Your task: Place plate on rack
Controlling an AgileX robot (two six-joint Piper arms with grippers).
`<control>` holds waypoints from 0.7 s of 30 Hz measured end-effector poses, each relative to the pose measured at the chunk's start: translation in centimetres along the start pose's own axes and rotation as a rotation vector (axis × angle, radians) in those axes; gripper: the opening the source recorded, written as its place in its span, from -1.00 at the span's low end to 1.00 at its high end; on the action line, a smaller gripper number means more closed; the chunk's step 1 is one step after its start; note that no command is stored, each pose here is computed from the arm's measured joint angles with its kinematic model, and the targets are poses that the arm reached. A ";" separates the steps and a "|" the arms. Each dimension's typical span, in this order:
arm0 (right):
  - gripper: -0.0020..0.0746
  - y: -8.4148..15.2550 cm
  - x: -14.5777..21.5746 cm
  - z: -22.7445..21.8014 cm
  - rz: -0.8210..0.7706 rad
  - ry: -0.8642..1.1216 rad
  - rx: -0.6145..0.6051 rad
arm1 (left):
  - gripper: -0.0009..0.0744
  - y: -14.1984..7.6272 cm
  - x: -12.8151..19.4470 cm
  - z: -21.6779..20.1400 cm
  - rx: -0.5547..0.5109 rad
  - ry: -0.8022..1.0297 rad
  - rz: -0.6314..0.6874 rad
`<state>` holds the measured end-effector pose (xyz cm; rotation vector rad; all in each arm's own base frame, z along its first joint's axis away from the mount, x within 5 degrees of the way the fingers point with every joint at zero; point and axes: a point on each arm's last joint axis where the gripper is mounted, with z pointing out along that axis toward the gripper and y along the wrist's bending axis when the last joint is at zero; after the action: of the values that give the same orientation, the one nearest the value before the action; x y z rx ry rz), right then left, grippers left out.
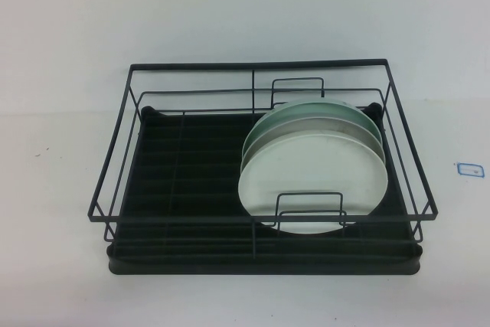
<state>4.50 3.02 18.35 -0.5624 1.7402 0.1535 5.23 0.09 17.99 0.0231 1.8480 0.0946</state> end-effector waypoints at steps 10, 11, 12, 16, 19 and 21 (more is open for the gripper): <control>-0.90 -1.2 2.4 0.1 0.183 0.160 0.169 | -0.98 0.8 0.1 0.0 -0.084 0.002 -0.083; -0.90 -1.3 2.4 0.1 0.187 0.164 0.184 | -0.98 0.8 0.1 0.0 -0.083 0.002 -0.082; -0.90 -1.4 2.5 0.1 0.190 0.168 0.199 | -0.98 0.8 0.1 0.0 -0.082 0.002 -0.086; -0.90 -1.6 2.5 0.1 0.187 0.173 0.221 | -0.98 0.6 0.1 0.0 -0.060 0.001 -0.140; -0.90 -1.6 2.5 0.1 0.184 0.174 0.222 | -0.98 0.5 0.0 0.0 -0.056 0.001 -0.152; -0.90 -1.6 2.5 0.1 0.182 0.175 0.223 | -0.98 0.5 0.0 0.0 -0.055 0.001 -0.155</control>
<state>4.89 0.93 16.26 -0.2601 1.9480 0.0373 5.19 0.63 17.99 -0.1580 1.8406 0.0371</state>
